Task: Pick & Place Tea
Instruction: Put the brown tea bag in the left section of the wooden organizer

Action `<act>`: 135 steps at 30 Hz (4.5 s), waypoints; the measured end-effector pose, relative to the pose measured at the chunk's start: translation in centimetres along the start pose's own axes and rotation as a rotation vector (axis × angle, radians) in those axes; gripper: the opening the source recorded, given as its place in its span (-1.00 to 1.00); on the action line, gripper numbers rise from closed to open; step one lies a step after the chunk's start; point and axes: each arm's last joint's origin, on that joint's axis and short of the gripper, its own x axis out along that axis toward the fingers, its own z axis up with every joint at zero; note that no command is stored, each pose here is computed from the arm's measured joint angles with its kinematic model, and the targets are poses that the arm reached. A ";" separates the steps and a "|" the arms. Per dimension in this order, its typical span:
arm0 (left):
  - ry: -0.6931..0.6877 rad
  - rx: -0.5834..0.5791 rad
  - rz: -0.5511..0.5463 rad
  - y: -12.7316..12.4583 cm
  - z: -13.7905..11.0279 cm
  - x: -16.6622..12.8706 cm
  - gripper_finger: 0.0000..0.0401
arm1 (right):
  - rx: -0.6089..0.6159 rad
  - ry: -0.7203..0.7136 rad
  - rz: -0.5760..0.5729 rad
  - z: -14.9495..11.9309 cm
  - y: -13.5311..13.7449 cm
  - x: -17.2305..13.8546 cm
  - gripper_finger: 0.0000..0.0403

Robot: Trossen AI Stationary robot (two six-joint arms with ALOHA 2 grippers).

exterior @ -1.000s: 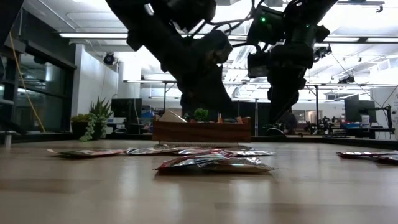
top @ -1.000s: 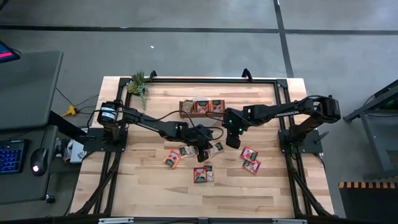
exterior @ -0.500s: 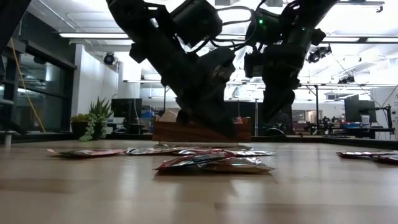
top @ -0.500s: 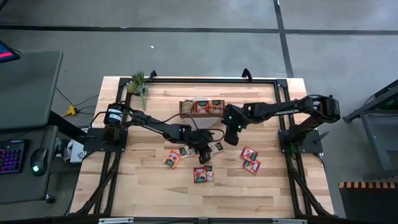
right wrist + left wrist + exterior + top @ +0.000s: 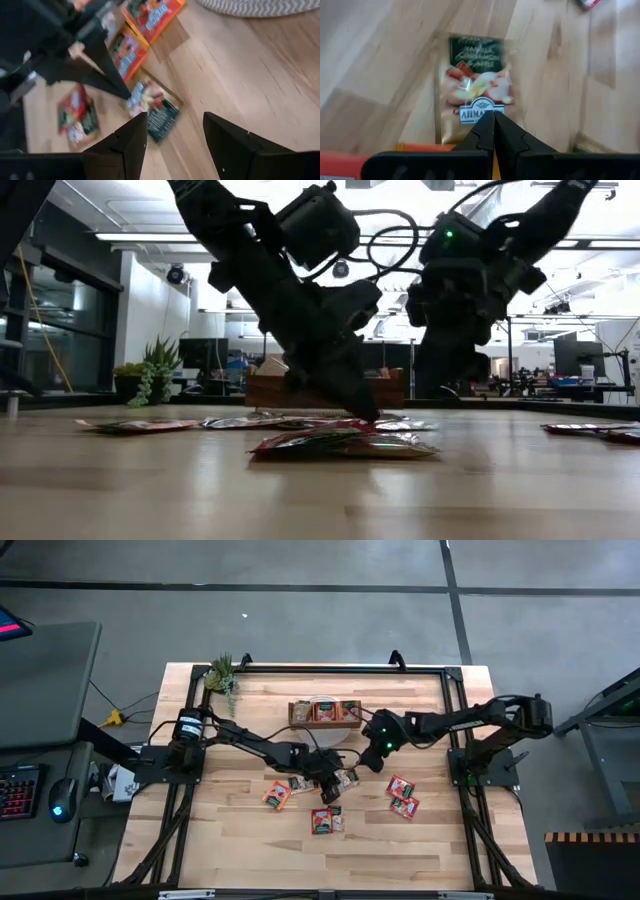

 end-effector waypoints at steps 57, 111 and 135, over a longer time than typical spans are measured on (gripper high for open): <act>0.090 -0.108 -0.021 0.9 -0.9 1.1 -1.00 | 0.196 0.124 0.025 -1.5 0.0 6.4 -0.13; 0.012 0.194 0.064 0.1 13.8 -11.2 -0.10 | -0.125 -0.021 -0.095 -1.3 3.8 -5.8 -1.00; -0.127 0.156 0.314 2.5 12.0 -23.6 -0.12 | -0.267 -0.257 -0.103 1.2 3.2 -8.2 -1.00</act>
